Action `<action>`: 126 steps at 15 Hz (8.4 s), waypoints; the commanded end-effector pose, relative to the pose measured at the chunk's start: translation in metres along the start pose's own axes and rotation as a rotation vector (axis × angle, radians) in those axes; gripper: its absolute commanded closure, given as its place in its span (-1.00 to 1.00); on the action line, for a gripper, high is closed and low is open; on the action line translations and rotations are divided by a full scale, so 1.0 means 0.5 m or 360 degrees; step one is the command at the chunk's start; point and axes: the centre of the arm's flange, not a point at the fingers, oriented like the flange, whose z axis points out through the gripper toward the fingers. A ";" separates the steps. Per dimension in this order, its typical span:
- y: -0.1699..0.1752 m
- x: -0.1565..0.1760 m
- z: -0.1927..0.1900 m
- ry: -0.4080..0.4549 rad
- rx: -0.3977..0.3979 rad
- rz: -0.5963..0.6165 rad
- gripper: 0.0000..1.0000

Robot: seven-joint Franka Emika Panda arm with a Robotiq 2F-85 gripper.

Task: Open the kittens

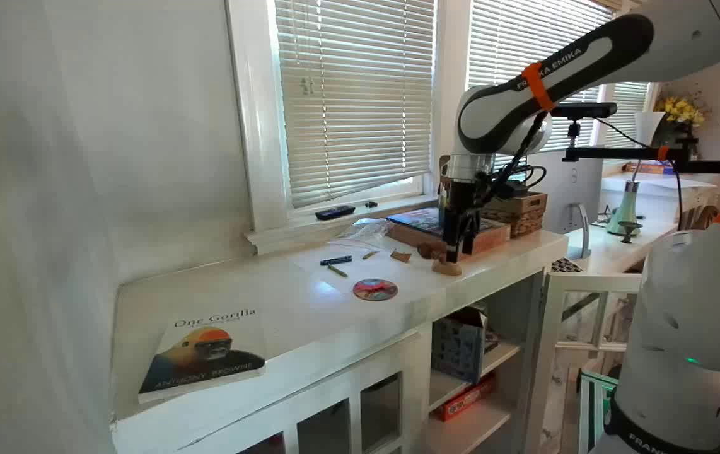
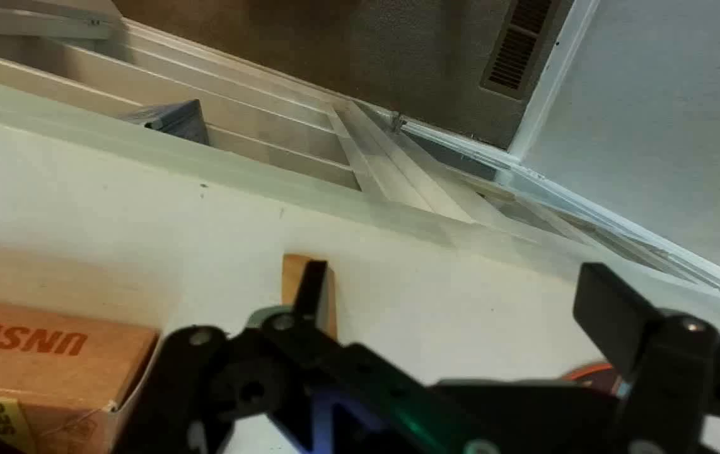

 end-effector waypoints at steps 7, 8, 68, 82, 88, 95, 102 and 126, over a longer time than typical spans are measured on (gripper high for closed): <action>0.000 0.000 0.000 0.0000 0.0000 0.0000 -1.00; 0.000 0.000 0.000 0.0000 0.0000 0.0000 -1.00; -0.055 0.555 -0.757 0.1781 -0.0458 -0.0010 0.95; -0.056 0.581 -0.747 0.1784 -0.0450 -0.0019 -0.10; -0.056 0.593 -0.747 0.1761 -0.0470 0.0006 0.19; -0.058 0.606 -0.745 0.1749 -0.0477 0.0015 0.79; -0.057 0.612 -0.745 0.1744 -0.0482 0.0031 1.00; -0.073 0.594 -0.746 0.1744 -0.0466 -0.0012 0.98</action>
